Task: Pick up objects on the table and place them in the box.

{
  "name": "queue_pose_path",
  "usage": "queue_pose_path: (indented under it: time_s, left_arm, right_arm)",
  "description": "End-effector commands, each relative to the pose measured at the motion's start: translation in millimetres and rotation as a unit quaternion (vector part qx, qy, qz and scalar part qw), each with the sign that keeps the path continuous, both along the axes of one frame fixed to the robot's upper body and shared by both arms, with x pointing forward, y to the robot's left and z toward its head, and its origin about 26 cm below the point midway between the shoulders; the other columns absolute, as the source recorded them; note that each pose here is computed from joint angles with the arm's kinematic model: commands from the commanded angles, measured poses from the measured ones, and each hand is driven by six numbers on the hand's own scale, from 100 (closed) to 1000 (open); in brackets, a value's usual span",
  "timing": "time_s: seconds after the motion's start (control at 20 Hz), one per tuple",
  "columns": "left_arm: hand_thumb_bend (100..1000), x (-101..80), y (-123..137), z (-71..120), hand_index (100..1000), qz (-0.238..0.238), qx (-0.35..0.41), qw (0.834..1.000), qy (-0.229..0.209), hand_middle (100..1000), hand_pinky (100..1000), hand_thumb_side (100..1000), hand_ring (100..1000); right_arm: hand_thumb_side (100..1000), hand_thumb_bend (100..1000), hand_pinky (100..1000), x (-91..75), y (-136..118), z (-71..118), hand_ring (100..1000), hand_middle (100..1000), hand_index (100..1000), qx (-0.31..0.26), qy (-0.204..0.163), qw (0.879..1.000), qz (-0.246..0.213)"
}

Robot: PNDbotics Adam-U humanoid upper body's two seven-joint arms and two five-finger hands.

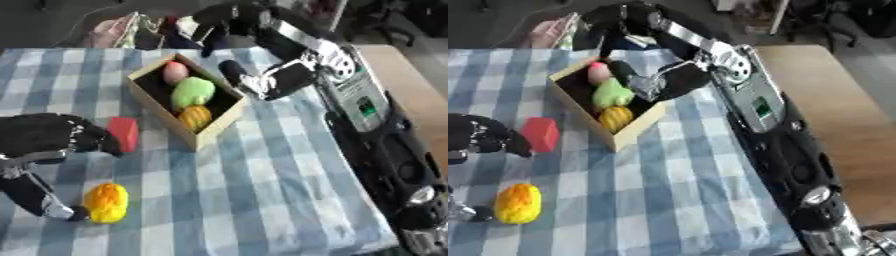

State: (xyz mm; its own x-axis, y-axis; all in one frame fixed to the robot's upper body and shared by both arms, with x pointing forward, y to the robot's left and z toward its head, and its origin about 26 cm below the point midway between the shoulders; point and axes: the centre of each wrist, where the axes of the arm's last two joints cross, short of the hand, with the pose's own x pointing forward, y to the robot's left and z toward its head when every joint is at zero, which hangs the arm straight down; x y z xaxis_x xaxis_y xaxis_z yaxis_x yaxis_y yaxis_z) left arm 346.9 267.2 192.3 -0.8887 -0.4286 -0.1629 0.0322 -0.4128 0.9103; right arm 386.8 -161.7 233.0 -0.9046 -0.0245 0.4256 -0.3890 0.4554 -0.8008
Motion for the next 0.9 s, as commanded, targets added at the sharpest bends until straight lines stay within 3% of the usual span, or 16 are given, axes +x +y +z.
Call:
queue_pose_path:
  time_s: [0.05, 0.35, 0.55, 0.9]
  left_arm:
    - [656, 1.9, 7, 2.5, 861, -0.120, 0.227, 0.966, 0.020, 775, 801, 549, 743]
    - [635, 3.0, 4, -17.2, 849, -0.121, 0.250, 0.960, 0.032, 759, 790, 583, 729]
    - [648, 2.4, 1, -26.4, 824, -0.122, 0.248, 0.961, 0.032, 732, 768, 511, 701]
    - [536, 4.9, 6, -33.5, 703, -0.117, 0.188, 0.975, 0.007, 583, 683, 490, 580]
  right_arm:
    - [318, 100, 772, -2.5, 0, 10.7, 664, 734, 905, 0.005, -0.014, 1.000, 0.005]
    - [328, 100, 771, -2.2, 0, 9.0, 663, 732, 904, 0.004, -0.012, 1.000, 0.004]
    - [330, 100, 771, -2.1, 0, 8.2, 662, 732, 904, 0.003, -0.011, 1.000, 0.005]
    - [336, 100, 771, -1.7, -1, 6.9, 661, 730, 901, 0.004, -0.009, 1.000, 0.003]
